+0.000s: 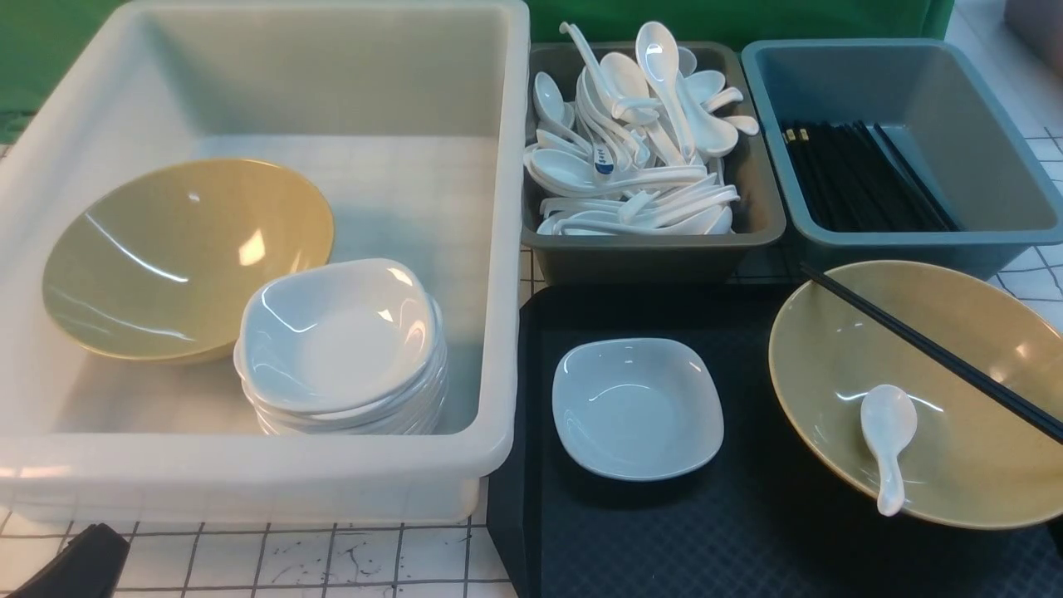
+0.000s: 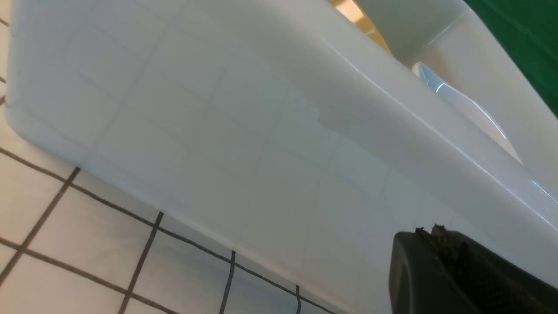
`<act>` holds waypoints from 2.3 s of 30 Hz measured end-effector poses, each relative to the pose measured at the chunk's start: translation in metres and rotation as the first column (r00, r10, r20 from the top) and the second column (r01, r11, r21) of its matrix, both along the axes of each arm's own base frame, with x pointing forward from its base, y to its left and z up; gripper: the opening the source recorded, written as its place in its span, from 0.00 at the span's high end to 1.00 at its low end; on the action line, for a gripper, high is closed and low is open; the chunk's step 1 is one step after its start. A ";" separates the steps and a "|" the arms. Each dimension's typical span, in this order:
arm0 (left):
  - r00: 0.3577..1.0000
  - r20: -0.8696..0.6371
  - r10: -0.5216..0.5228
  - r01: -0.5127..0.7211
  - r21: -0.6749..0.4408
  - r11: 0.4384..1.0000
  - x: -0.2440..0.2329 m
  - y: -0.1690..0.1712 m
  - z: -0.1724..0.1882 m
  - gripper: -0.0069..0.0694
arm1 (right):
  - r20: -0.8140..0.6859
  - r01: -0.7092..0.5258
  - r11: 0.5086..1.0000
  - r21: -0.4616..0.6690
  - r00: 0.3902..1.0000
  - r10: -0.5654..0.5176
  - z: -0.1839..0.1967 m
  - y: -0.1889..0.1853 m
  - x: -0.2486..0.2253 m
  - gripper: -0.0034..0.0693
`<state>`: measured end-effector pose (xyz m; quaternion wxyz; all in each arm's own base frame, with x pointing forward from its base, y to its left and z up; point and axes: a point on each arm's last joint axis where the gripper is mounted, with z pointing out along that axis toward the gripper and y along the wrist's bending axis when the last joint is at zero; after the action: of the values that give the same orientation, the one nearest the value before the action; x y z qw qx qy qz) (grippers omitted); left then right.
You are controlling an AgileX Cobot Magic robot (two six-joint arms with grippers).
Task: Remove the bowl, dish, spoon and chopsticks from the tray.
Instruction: Use the right arm to grab the chopsticks
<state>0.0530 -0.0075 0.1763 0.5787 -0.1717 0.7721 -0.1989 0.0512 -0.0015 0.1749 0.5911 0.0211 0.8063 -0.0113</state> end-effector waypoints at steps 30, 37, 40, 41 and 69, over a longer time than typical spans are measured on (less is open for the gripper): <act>0.988 0.075 -0.135 0.152 -0.340 0.928 -0.005 -0.019 0.101 0.91 | 0.013 0.001 1.000 0.000 1.000 -0.001 0.001 0.000 0.000 0.63; 0.911 -0.223 -0.346 0.330 -0.109 0.938 0.018 -0.033 0.126 0.91 | 0.116 0.050 0.939 0.340 0.989 -0.095 0.006 0.001 0.003 0.63; 0.858 -0.291 -0.424 0.412 -0.104 0.905 0.035 -0.040 0.129 0.91 | 0.170 0.046 0.875 0.481 0.975 -0.145 0.013 0.000 0.004 0.63; 0.842 -0.299 -0.448 0.438 -0.103 0.893 0.037 -0.042 0.129 0.91 | 0.170 0.044 0.862 0.505 0.974 -0.150 0.013 0.001 0.004 0.63; 0.563 -0.369 -0.739 0.785 -0.041 0.618 0.066 -0.095 0.146 0.91 | -0.853 -0.562 0.827 0.037 0.414 0.319 0.142 0.049 0.192 0.74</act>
<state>0.1187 -0.1021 0.3224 0.2978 0.1839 0.8707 -0.3456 0.2430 0.0475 0.3174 0.1162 -0.2774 0.9531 0.0337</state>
